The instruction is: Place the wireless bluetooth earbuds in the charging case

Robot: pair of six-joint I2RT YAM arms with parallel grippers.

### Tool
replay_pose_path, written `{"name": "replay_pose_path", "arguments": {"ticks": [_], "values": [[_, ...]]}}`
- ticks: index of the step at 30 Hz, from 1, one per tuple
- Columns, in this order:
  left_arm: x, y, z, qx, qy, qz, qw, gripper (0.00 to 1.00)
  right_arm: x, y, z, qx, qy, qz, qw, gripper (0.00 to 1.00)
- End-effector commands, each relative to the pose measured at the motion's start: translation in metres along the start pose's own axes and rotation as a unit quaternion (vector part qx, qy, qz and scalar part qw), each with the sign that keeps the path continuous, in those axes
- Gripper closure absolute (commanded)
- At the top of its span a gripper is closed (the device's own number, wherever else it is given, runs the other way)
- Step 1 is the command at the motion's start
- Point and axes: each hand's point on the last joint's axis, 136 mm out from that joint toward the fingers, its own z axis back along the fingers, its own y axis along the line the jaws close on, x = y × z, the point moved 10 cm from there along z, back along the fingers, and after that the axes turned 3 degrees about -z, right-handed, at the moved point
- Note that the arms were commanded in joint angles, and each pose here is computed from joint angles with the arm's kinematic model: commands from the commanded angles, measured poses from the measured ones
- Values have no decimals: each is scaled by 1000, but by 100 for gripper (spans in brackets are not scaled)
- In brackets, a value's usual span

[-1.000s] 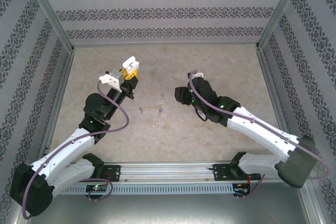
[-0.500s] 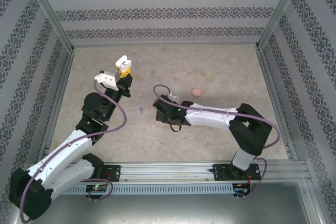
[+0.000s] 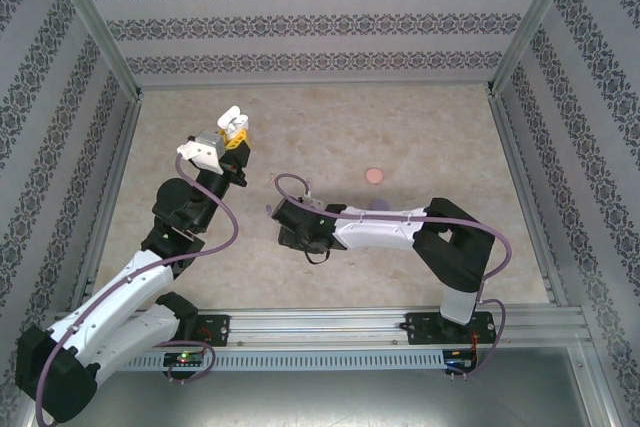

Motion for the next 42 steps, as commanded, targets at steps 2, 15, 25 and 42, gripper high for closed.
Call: {"name": "replay_pose_path", "arguments": {"ticks": [2,15,25,42], "values": [[12,1,2,1,-19,-7,1000,100,-1,10,-6,6,9,-18,1000,52],[12,2,4,1,-22,-5,1000,100,21,27,-13,15,1,-16,1000,53],[13,2,4,2,-26,-3,1000,100,32,27,4,-4,-20,-18,1000,52],[16,1,3,-4,-30,1,1000,100,13,9,-22,-46,-16,-112,993,56]]}}
